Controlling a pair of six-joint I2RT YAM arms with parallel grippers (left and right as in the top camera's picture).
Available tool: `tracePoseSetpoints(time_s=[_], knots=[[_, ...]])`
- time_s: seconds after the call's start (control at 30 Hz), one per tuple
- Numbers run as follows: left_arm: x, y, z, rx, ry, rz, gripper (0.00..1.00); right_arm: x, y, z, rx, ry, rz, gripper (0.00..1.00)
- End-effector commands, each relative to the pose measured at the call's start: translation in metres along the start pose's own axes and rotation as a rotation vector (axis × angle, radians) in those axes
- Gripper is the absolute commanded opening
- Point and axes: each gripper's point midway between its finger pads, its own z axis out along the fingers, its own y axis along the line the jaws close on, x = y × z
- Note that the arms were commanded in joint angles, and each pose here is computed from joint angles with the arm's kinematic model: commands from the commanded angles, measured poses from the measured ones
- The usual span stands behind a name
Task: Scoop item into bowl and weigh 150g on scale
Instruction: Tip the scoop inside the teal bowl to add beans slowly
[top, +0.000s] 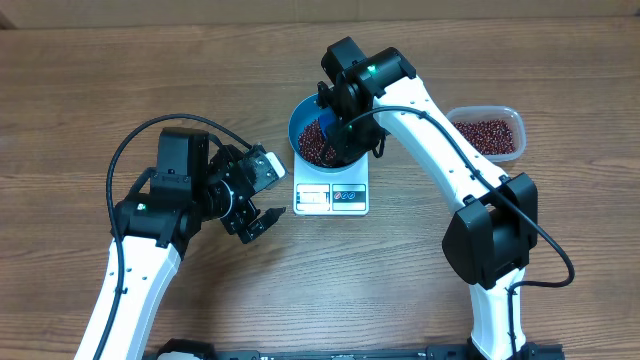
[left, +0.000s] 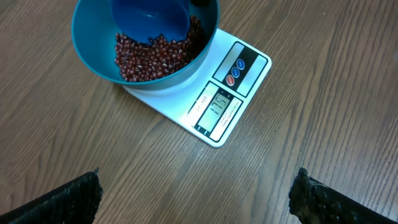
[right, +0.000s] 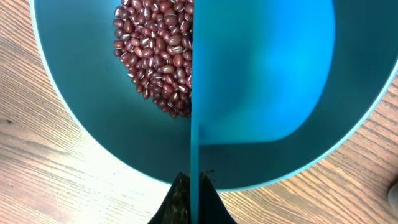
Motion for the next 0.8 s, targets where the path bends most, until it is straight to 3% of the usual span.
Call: tracePoseSetpoints(time_s=[0.0,0.77], knots=[[0.003,0.000,0.002,0.006,0.008,0.011,1.00,-0.007,0.004,-0.006,-0.009,-0.027,-0.005,0.04],[0.003,0.000,0.002,0.006,0.008,0.011,1.00,-0.025,0.006,-0.049,-0.004,-0.125,-0.010,0.04]])
